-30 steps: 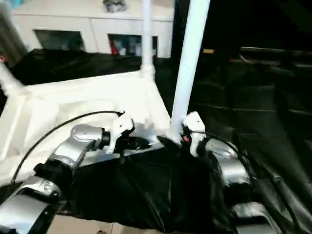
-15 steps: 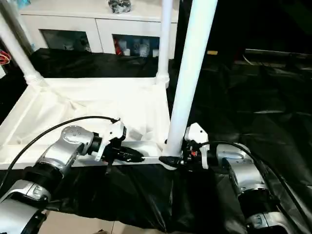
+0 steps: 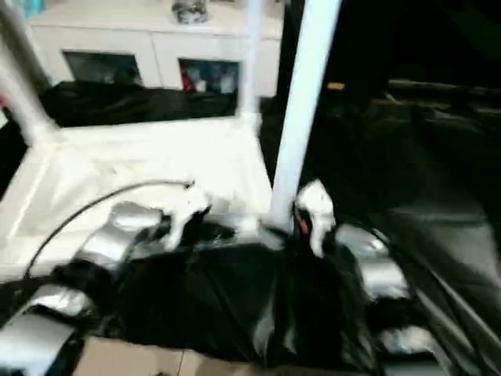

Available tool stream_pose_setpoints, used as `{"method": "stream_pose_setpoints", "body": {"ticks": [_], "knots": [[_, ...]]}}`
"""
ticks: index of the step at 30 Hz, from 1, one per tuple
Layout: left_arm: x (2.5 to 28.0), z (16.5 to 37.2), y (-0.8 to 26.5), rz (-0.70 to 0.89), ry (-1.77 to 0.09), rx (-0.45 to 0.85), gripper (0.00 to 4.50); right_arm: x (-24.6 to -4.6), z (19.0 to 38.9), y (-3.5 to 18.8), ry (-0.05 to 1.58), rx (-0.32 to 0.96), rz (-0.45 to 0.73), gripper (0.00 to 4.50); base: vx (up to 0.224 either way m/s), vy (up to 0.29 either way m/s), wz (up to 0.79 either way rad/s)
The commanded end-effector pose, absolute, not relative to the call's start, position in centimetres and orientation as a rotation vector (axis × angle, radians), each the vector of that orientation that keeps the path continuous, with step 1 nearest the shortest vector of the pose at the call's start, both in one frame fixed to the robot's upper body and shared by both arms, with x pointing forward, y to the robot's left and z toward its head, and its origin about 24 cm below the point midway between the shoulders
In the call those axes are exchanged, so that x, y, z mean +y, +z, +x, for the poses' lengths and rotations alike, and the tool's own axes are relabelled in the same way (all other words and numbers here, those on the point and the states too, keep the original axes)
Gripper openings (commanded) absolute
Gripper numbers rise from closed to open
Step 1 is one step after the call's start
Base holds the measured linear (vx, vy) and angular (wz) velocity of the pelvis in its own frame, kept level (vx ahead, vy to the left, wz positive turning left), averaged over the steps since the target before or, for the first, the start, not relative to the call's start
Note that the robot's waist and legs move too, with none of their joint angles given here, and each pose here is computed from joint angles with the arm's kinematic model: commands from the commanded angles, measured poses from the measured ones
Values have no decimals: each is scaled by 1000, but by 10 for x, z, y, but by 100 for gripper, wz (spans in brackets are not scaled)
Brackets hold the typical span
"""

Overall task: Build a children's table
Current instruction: Rotate leg to tighten

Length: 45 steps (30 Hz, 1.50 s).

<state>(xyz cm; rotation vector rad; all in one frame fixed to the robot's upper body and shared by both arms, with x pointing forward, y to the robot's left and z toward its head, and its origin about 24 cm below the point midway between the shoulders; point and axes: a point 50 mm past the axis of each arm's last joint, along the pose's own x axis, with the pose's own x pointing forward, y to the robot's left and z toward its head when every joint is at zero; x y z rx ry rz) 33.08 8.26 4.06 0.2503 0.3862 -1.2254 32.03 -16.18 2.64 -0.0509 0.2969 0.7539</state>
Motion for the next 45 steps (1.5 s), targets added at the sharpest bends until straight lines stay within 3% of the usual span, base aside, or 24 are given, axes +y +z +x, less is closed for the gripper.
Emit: {"method": "stream_pose_setpoints", "body": {"ticks": [1, 8, 10, 13, 18, 22, 33, 45], "knots": [[55, 342, 60, 233, -1167, 292, 0, -136, 311, -4, 736, 438, -11, 270, 0, 0, 0], [36, 342, 59, 239, -1154, 293, 0, -104, 319, -3, 695, 405, -21, 270, 0, 0, 0], [35, 341, 59, 239, -1168, 288, 0, -99, 318, -2, 731, 385, -10, 326, 0, 0, 0], [36, 339, 59, 245, -1199, 274, 0, -103, 318, -2, 743, 388, 0, 349, 0, 0, 0], [44, 332, 58, 253, -1299, 260, 0, -121, 315, 2, 793, 362, -81, 396, 0, 0, 0], [56, 323, 58, 249, -1414, 249, 0, -139, 305, 6, 921, 343, -113, 396, 0, 0, 0], [80, 314, 58, 263, -1542, 278, 0, -163, 278, 10, 1221, 416, -160, 396, 0, 0, 0], [95, 309, 59, 256, -1614, 334, 0, -170, 267, 13, 1324, 478, -174, 295, 0, 0, 0]]}}
